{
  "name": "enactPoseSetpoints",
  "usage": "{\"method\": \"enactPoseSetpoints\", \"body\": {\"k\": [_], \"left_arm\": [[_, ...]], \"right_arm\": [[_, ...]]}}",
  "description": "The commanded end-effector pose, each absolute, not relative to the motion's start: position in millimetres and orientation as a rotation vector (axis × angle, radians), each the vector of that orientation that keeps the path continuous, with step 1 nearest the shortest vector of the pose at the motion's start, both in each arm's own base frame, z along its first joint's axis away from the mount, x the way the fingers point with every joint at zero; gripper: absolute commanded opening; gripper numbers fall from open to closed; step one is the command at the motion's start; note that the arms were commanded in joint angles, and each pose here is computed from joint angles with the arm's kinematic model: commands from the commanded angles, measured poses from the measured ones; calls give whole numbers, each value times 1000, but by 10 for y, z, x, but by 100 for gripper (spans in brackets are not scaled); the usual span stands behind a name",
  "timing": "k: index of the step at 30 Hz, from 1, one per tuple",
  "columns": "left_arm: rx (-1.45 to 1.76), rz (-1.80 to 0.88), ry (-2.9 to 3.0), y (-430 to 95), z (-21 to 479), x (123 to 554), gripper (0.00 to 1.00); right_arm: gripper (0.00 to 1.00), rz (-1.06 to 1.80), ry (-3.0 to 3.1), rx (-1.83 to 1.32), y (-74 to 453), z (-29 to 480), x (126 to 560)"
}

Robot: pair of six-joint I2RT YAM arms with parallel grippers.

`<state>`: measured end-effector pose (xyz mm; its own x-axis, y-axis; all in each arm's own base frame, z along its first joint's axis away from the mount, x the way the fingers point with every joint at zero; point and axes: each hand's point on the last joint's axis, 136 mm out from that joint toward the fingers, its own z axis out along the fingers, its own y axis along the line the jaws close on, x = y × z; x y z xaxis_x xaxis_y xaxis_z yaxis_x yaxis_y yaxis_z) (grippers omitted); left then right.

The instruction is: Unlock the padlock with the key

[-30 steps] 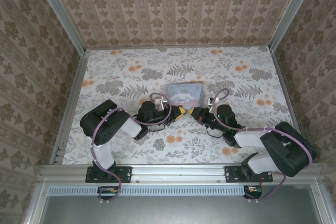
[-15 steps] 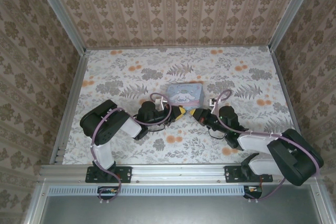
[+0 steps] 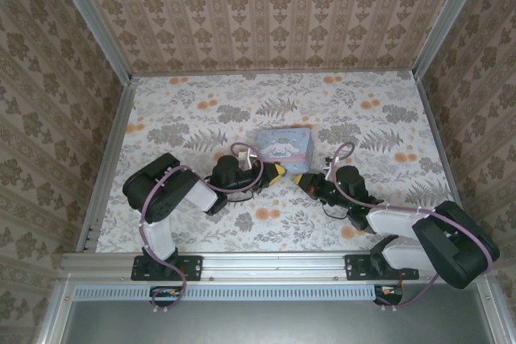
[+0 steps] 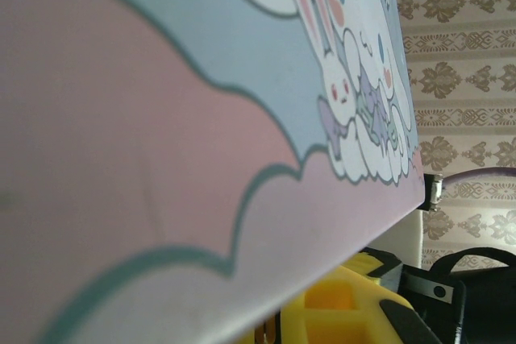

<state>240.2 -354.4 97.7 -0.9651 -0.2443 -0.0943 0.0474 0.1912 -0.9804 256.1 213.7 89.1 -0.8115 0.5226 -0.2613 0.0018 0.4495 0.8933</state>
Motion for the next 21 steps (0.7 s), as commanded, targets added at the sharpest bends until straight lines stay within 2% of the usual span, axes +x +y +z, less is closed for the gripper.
{"method": "enactPoseSetpoints", "body": {"k": [1, 21], "left_arm": [[-170, -1888, 2188, -3582, 1079, 2415, 0], [-163, -1889, 2189, -3585, 1083, 2397, 0]], "right_arm": [[0, 1377, 2161, 404, 2201, 1008, 2647], [0, 1413, 2144, 411, 2314, 1044, 2774]]}}
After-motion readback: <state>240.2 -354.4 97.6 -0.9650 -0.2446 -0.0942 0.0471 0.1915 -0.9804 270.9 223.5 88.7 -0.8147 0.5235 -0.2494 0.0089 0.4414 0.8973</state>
